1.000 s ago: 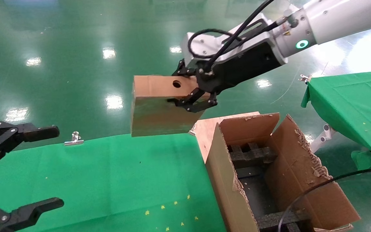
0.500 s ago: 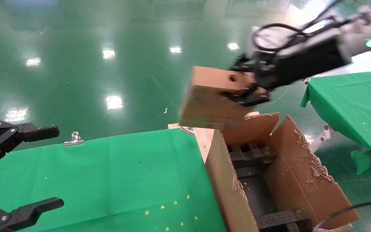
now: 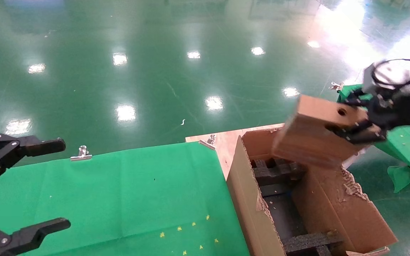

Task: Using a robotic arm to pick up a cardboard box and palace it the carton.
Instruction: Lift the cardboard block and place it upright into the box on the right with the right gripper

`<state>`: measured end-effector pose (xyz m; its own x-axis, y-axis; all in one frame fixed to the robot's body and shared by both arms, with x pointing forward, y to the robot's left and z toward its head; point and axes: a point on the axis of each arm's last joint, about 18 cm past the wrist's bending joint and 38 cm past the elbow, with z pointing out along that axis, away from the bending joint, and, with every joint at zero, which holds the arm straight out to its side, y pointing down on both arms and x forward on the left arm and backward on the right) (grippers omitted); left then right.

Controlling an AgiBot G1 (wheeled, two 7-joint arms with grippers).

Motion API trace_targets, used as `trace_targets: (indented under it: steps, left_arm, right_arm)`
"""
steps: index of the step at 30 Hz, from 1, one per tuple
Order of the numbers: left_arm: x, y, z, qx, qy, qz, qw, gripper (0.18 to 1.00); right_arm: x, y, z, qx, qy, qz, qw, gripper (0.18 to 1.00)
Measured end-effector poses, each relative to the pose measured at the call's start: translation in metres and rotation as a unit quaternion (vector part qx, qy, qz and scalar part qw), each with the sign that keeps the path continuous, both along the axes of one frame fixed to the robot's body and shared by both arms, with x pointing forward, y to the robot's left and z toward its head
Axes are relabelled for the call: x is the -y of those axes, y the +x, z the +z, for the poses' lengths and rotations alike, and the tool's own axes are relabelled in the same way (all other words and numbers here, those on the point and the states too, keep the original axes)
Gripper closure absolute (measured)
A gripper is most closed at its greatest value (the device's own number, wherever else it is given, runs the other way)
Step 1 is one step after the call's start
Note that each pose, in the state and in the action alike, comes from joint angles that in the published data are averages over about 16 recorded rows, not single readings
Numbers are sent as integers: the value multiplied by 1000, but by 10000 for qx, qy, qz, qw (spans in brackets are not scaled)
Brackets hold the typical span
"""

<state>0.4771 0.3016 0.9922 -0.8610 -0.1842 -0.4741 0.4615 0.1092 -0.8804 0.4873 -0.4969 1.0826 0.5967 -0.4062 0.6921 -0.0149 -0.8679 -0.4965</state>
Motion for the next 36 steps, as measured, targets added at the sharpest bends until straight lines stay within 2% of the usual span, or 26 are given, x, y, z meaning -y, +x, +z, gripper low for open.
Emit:
trace_targets:
  steps: [10, 19, 25, 31, 36]
  left_arm:
    - [0, 0, 0, -1, -1, 1, 10000, 183]
    - [0, 0, 0, -1, -2, 1, 10000, 183]
    - [0, 0, 0, -1, -2, 1, 10000, 183]
    - [0, 0, 0, -1, -2, 1, 10000, 183]
    - [0, 0, 0, -1, -2, 1, 10000, 183]
  right_arm:
    - [13, -17, -22, -226, 133, -290, 9992, 836]
    - [14, -15, -23, -232, 154, -321, 9991, 836]
    - [18, -10, -32, -320, 337, -634, 9969, 837]
    - [26, -5, -51, -446, 724, -1360, 9871, 837]
    - [31, -2, -69, -511, 1203, -2160, 9676, 838]
